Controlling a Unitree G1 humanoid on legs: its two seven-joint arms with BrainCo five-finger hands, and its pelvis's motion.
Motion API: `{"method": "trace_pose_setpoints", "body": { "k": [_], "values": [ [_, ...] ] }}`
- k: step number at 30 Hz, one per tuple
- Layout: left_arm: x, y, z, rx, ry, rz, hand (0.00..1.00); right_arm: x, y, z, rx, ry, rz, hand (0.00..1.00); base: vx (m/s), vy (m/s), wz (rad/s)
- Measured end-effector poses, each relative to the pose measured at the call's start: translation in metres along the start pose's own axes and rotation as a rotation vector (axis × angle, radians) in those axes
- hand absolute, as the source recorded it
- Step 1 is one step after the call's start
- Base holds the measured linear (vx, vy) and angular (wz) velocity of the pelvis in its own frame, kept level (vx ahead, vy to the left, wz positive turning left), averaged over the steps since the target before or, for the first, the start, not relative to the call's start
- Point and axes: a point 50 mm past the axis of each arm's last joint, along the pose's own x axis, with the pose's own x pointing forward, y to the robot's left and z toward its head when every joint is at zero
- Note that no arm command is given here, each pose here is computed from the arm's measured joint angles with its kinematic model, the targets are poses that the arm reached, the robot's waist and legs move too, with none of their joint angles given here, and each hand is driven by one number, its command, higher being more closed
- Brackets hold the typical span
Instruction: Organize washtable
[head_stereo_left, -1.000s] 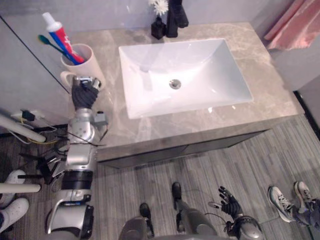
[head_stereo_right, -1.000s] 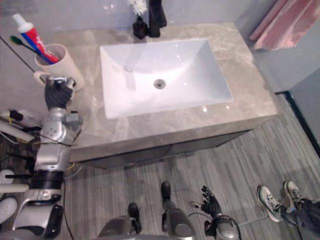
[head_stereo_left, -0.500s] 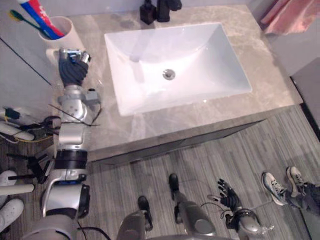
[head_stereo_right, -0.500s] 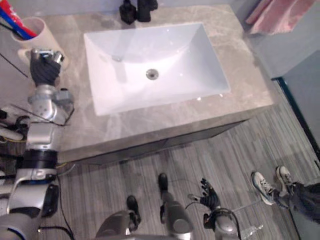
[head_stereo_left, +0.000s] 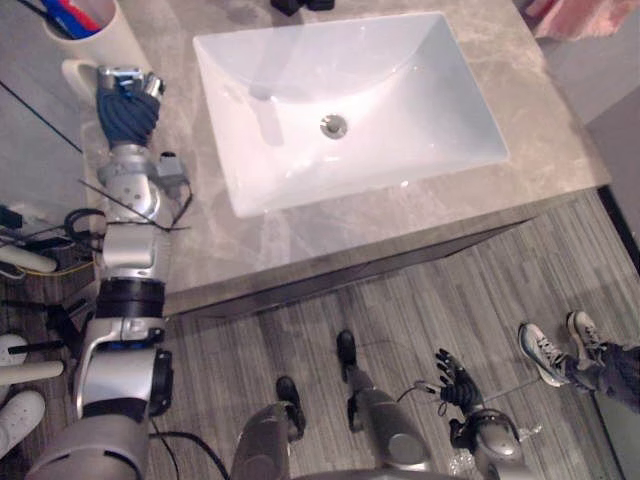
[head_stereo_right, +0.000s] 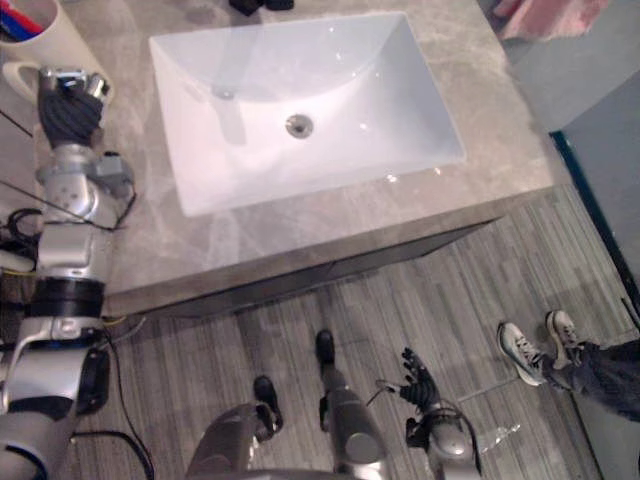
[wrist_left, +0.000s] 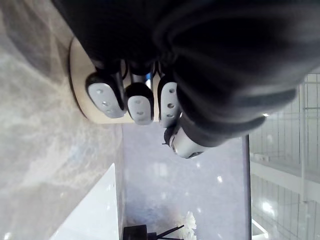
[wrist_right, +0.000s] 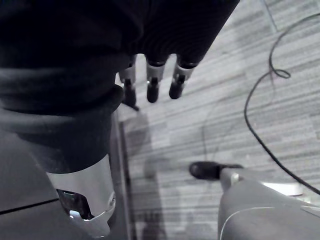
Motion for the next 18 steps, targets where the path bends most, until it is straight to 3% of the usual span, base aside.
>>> {"method": "trace_pose_setpoints", "body": {
  "k": [7,15,18],
  "values": [
    [-0.014,-0.036,0.017,-0.091,-0.085,-0.086,1.00,0.002,0.003,0.002,-0.006,-0.006,0.016,0.00,0.05,0.021,0.07],
    [-0.077,-0.110,0.040,-0.303,-0.167,-0.381,1.00,0.005,0.013,-0.004,-0.023,0.029,0.062,0.00,0.02,0.027,0.16],
    [-0.087,-0.111,0.048,-0.341,-0.205,-0.412,1.00,0.004,0.014,-0.006,-0.023,0.035,0.077,0.00,0.00,-0.003,0.19]
  ]
}}
